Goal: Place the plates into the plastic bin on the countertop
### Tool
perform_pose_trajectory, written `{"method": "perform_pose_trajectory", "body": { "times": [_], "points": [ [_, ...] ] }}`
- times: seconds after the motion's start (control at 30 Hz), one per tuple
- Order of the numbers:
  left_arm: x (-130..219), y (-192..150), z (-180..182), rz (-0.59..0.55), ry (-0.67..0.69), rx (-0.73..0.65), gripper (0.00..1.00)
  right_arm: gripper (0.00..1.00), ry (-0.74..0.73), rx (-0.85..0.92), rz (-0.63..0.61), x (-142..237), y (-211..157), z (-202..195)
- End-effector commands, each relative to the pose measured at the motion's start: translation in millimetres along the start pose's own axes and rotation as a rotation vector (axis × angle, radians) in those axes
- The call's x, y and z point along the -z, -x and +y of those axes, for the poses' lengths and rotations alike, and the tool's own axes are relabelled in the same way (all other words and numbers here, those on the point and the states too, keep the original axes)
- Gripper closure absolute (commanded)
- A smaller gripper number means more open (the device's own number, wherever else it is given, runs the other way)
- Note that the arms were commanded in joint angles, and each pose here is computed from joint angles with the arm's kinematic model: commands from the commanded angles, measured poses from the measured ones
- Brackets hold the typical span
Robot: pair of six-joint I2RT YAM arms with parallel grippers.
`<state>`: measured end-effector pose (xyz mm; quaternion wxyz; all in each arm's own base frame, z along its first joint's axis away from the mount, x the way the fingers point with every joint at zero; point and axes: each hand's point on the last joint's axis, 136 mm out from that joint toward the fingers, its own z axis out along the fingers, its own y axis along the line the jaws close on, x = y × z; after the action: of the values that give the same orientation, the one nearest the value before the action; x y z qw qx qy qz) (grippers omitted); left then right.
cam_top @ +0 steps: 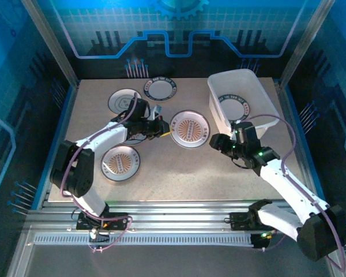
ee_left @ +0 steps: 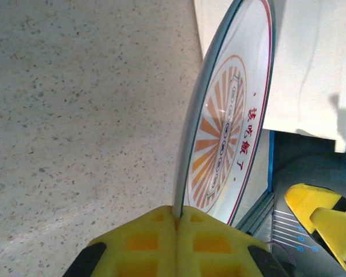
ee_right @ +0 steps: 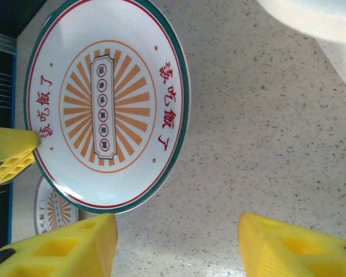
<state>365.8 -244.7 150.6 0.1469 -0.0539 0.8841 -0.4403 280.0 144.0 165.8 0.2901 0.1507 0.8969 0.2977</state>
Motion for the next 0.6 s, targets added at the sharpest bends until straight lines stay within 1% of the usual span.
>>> {"method": "perform_pose_trajectory", "body": {
  "times": [0.0,0.2,0.4,0.57],
  "points": [
    [13,7,-28,-0.028,-0.097,-0.067,1.0,0.41,0.068,-0.009,0.01,13,6,21],
    [16,14,-43,-0.037,-0.14,-0.089,1.0,0.41,0.13,0.002,0.024,11,8,40],
    [14,13,-53,-0.026,-0.185,-0.089,1.0,0.41,0.173,0.02,0.048,2,7,54],
    [12,11,-56,-0.021,-0.197,-0.088,1.0,0.42,0.124,0.01,0.041,-3,9,46]
  ]
}}
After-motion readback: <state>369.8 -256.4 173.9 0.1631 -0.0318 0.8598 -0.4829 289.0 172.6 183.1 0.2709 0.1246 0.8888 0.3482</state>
